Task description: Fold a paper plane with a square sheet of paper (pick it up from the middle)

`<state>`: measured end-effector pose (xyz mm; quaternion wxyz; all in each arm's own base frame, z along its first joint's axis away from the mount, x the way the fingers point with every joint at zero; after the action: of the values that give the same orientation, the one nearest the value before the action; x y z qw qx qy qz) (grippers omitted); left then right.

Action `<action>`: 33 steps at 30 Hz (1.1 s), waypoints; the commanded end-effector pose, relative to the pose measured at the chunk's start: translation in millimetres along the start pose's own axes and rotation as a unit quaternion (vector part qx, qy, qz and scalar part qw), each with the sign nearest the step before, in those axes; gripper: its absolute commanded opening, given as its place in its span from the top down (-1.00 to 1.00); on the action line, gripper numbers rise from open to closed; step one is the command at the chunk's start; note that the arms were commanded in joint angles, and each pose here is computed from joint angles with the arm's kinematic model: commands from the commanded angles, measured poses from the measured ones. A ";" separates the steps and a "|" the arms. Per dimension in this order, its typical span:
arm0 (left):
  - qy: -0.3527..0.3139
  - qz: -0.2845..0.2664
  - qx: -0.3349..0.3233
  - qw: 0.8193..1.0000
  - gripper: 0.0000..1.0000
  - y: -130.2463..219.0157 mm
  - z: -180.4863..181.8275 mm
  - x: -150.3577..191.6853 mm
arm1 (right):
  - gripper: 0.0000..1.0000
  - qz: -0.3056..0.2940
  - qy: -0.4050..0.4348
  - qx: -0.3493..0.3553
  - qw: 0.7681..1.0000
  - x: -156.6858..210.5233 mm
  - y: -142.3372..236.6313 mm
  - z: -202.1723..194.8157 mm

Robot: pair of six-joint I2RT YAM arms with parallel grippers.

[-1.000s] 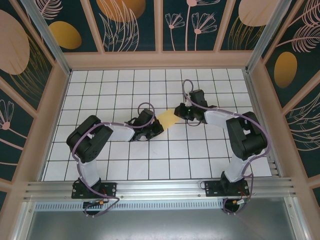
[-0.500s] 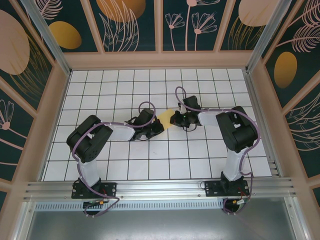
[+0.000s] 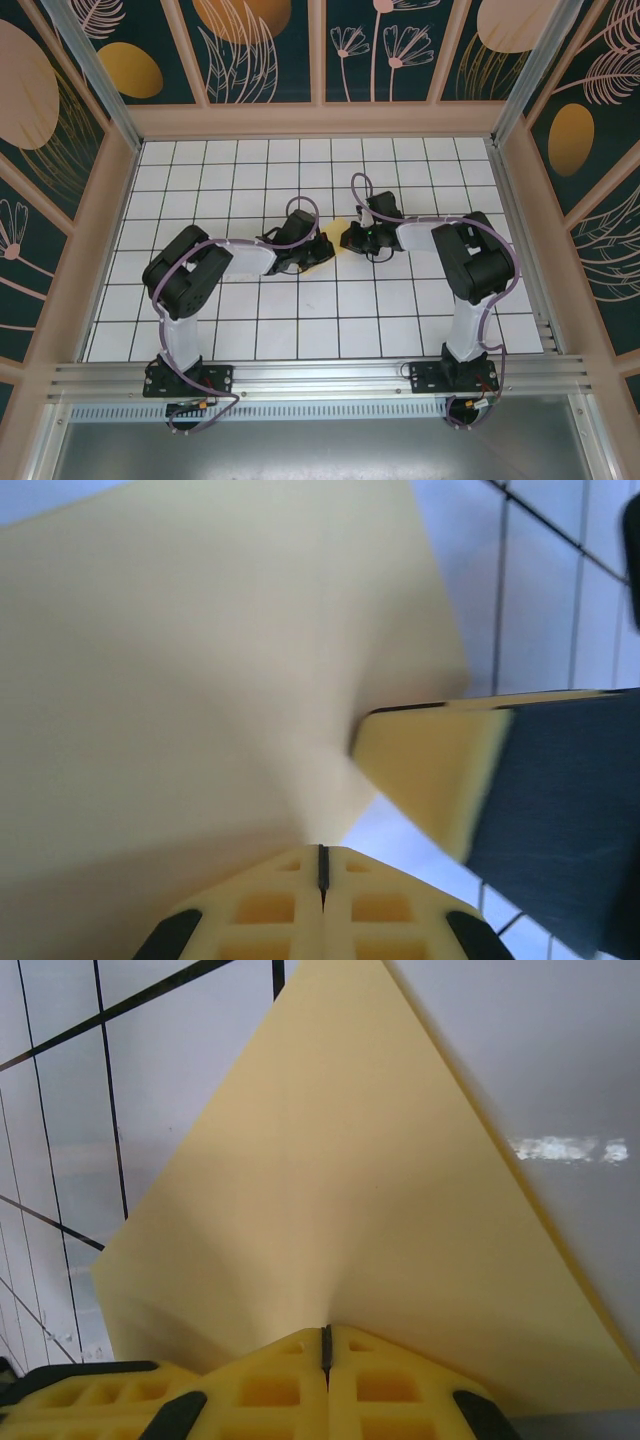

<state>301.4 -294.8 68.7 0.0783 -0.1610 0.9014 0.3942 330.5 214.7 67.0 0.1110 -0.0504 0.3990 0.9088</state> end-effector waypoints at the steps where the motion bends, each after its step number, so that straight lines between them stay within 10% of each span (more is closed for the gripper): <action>1: 0.001 0.020 -0.025 0.999 1.00 -4.8 12.6 9.9 | 1.00 0.044 -0.036 0.060 0.997 23.0 -15.7 -33.8; 33: 0.009 0.041 -0.127 0.991 1.00 43.6 83.2 59.1 | 1.00 0.061 -0.066 0.129 0.988 33.3 -18.3 -72.9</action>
<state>259.8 -254.7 62.4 0.0914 -0.1610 0.8912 0.4140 333.0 211.5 62.5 0.1034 -0.0377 0.3880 0.9151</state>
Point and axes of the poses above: each hand's point on the last joint's axis, 136 mm out from that joint toward the fingers, its own y axis back along the fingers, its own z axis along the line the jaws close on, x = y × z, the point moved 7 cm from there along y, back along the fingers, and after that the axes turned 3 degrees about -y, right-handed, at the moved point
